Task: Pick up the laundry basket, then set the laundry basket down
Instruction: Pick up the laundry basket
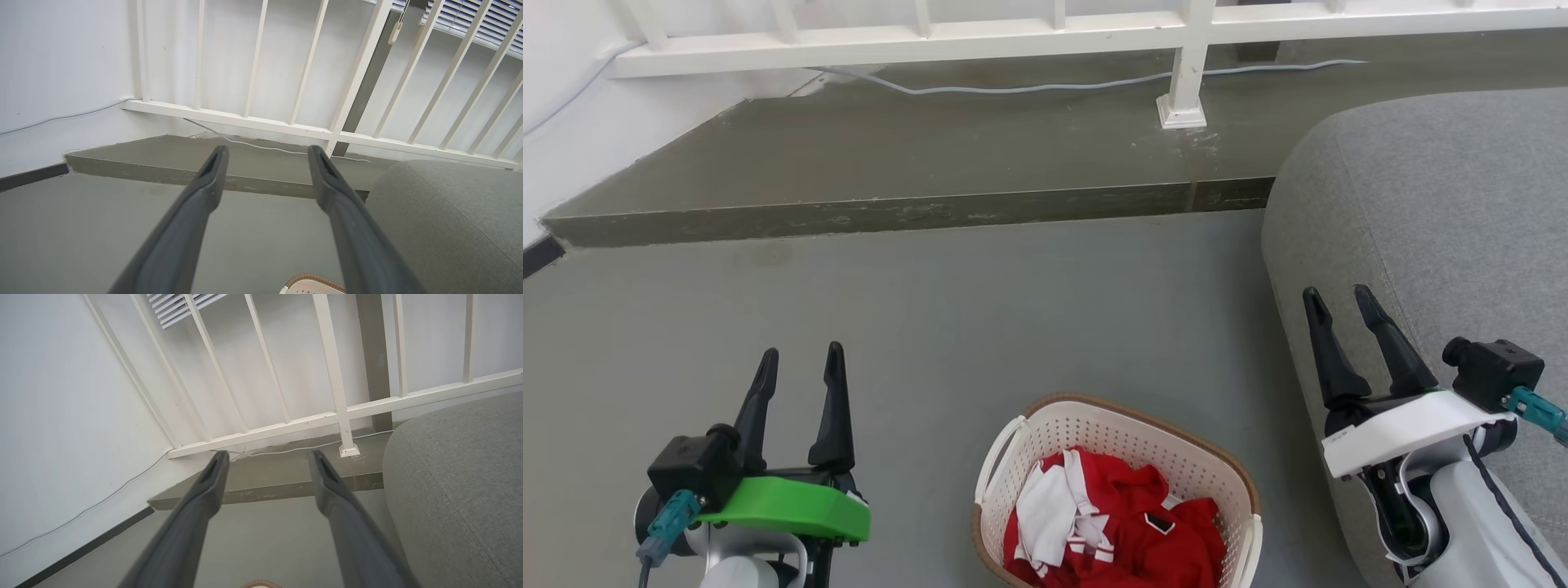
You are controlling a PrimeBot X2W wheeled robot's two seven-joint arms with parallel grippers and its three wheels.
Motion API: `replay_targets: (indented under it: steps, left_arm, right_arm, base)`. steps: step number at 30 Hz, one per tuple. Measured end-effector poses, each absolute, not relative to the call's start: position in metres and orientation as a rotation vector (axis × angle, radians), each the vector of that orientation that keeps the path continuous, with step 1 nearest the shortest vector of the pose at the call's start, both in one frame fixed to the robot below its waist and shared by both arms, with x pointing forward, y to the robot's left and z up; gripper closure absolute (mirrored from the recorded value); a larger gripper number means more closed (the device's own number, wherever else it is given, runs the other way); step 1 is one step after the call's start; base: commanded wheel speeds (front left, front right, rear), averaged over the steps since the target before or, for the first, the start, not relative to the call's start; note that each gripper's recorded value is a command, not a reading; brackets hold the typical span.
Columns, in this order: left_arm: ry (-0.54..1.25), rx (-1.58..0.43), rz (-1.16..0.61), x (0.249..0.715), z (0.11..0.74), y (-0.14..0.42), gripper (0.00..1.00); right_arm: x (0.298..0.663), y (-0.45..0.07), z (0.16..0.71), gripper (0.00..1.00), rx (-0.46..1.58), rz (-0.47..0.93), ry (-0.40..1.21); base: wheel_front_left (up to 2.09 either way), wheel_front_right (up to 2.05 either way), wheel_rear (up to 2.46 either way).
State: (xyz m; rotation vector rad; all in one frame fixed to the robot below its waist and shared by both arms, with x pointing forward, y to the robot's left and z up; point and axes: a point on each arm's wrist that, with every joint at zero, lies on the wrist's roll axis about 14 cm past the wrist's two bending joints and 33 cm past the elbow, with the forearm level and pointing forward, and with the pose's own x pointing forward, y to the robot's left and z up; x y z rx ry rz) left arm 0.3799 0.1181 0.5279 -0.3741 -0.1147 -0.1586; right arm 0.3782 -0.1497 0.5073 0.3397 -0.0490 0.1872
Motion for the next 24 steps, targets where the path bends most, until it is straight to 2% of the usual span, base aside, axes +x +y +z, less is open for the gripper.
replay_targets:
  steps: [24]
  left_arm:
    - [-0.061, -0.381, -0.172, 0.402, 0.510, 0.105, 0.00]
  right_arm:
    - [0.388, -0.163, 0.479, 0.00, 0.266, 0.161, 0.029]
  base:
    - [0.00, 0.00, 0.00]
